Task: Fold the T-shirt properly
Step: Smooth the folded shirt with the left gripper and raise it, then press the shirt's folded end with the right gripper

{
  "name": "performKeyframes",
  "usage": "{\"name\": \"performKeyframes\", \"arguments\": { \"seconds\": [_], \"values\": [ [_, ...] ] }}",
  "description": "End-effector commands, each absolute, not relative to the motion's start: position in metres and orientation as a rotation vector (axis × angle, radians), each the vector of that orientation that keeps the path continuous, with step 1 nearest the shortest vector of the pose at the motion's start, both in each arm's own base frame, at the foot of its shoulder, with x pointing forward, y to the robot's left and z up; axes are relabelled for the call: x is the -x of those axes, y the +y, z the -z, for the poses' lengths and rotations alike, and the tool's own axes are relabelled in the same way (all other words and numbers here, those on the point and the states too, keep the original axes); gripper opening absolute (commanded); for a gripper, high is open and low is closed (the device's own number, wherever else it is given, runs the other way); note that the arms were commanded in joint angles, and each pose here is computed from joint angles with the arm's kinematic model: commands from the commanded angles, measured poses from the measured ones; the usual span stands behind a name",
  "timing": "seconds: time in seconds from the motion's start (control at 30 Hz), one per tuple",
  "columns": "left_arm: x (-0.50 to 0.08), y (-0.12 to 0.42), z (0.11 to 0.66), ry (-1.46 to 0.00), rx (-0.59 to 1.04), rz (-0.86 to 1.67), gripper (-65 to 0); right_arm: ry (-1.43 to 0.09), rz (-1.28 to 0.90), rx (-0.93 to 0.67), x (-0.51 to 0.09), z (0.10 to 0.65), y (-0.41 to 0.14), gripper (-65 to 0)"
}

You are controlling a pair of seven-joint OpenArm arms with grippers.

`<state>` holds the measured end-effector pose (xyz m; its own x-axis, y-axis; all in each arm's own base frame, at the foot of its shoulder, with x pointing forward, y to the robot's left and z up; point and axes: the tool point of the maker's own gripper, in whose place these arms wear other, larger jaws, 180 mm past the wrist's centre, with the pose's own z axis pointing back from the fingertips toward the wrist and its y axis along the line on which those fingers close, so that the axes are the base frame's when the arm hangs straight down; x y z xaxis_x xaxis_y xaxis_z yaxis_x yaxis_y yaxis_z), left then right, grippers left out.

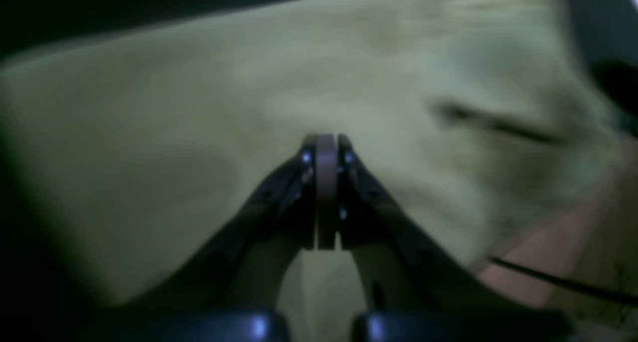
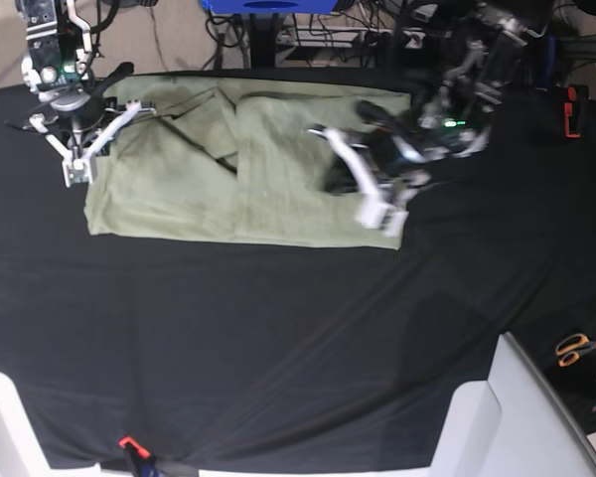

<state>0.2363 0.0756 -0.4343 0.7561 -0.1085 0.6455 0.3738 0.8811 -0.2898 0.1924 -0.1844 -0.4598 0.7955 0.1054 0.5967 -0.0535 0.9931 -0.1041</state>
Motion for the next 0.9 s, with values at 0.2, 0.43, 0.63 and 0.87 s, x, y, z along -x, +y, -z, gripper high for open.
{"name": "performKeyframes", "arguments": {
  "seconds": [0.2, 0.43, 0.63, 0.87],
  "values": [
    [-0.199, 0.114, 0.452, -0.622, 0.253, 0.379, -65.0, -0.815, 0.077, -0.201, -0.229, 0.417, -0.196, -63.0],
    [-0.177, 0.206, 0.427, -0.781, 0.068, 0.164, -65.0, -0.718, 0.04, -0.562, -0.22, 0.402, -0.214, -12.3],
    [-0.152, 0.26, 0.414, -0.81, -0.034, 0.104, -65.0, -0.536, 0.17, -0.579, -0.214, 0.448, -0.245, 0.0],
    [-0.132, 0.262, 0.403, -0.849, 0.066, 0.055, -65.0, -0.431, 0.172, -0.588, -0.212, 0.482, -0.234, 0.0]
  ]
}}
